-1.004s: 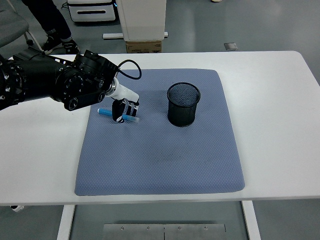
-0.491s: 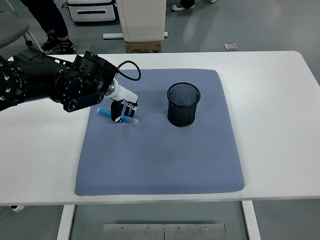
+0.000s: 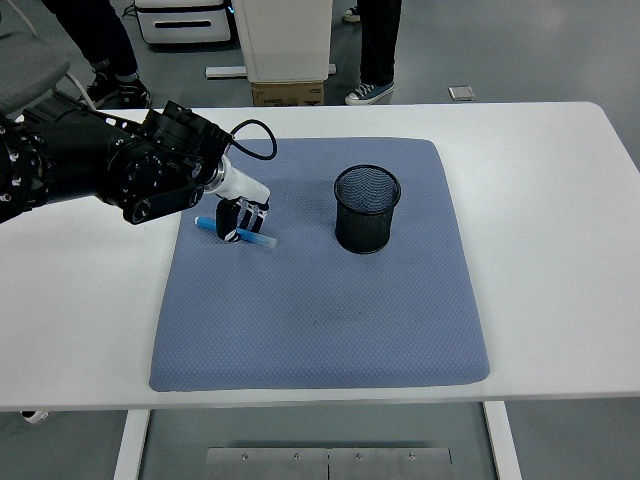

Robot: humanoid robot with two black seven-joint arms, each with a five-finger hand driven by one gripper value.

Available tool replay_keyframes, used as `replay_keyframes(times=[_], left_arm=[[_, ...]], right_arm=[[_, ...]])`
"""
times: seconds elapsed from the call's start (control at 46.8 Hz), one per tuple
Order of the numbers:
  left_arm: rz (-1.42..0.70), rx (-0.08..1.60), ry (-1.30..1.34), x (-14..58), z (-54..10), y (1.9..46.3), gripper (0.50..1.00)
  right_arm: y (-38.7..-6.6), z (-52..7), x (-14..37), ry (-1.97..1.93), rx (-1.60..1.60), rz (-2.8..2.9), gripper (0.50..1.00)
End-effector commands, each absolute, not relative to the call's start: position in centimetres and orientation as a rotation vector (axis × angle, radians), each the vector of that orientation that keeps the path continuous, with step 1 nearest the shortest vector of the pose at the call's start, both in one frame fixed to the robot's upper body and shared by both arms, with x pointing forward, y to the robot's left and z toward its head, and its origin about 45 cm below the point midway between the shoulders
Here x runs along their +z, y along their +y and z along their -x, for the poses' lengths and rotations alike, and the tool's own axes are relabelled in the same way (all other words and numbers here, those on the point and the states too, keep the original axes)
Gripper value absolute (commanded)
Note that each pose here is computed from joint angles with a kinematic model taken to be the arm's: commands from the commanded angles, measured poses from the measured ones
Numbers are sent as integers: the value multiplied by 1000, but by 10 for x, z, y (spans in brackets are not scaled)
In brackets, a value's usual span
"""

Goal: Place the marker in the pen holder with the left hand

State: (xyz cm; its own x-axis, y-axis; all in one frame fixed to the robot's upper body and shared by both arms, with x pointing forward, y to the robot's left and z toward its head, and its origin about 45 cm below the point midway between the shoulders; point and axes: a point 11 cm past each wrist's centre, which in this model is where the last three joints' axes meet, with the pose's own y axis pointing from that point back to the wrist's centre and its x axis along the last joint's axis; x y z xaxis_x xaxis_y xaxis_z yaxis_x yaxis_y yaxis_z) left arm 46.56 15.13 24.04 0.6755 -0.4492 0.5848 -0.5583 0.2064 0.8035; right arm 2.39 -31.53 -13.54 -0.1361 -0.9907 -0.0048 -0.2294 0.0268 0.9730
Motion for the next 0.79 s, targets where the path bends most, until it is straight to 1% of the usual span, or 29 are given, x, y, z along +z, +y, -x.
replay_keyframes(times=[0.0, 0.406, 0.641, 0.769], left_arm=[[-1420, 91, -899, 238, -465, 152, 584], [-1418, 88, -898, 237, -464, 152, 581], [-1419, 87, -899, 237, -464, 152, 517], [-1422, 86, -900, 237, -464, 153, 500]], right_arm=[[-315, -24, -135, -1489, -1182, -1304, 1000], [-315, -24, -135, -1489, -1182, -1304, 1000], [-315, -24, -135, -1489, -1182, -1304, 1000], [-315, -24, -135, -1489, -1182, -1304, 1000]])
